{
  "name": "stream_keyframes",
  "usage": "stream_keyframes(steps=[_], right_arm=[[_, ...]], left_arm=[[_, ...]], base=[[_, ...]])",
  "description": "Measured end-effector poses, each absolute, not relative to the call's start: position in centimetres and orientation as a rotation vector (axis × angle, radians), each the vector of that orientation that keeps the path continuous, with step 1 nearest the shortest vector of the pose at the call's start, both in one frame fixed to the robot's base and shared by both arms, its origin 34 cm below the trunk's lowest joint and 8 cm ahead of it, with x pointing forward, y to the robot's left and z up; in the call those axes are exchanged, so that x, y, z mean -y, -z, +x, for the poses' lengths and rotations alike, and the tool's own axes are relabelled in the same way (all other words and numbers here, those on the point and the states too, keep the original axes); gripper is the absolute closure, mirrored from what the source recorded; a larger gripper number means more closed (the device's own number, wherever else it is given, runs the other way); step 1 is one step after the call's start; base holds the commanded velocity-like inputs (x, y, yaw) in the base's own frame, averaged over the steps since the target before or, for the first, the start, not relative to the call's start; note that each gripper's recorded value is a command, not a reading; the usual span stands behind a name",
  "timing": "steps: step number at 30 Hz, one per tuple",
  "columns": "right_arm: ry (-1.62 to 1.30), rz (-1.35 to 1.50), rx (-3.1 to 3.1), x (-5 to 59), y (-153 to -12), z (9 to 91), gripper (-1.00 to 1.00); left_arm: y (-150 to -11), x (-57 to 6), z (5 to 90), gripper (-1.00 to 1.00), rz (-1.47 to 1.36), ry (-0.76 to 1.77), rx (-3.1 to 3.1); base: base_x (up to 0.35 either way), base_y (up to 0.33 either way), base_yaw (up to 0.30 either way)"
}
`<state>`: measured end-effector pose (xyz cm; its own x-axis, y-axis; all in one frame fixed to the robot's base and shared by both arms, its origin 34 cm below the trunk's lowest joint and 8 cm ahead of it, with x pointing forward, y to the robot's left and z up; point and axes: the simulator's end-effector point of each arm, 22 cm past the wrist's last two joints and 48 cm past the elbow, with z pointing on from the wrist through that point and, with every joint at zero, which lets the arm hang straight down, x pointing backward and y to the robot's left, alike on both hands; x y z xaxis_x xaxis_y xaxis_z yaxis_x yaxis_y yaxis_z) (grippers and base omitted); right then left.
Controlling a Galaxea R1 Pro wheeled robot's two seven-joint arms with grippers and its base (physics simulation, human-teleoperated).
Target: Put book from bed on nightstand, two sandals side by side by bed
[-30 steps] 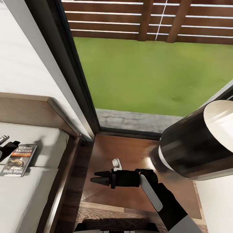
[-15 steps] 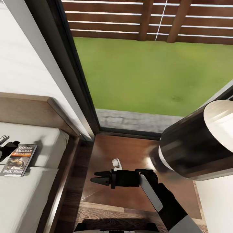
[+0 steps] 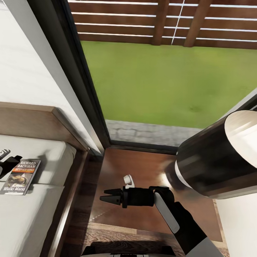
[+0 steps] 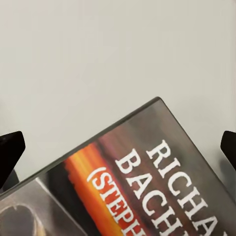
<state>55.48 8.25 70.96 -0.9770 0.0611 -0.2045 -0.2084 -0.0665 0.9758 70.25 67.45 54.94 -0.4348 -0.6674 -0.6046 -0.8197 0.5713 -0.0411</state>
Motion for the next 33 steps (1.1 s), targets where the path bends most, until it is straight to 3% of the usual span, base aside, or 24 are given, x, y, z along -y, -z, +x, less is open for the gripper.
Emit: stream_keyframes(steps=[33], right_arm=[[-2.162, -0.161, -2.01, -8.25, -70.96, 55.48, -1.0]], left_arm=[[-54.97, -67.46, 70.29, -1.0, -1.184, -0.348, -2.229]], base=[[-0.016, -0.024, 0.0]])
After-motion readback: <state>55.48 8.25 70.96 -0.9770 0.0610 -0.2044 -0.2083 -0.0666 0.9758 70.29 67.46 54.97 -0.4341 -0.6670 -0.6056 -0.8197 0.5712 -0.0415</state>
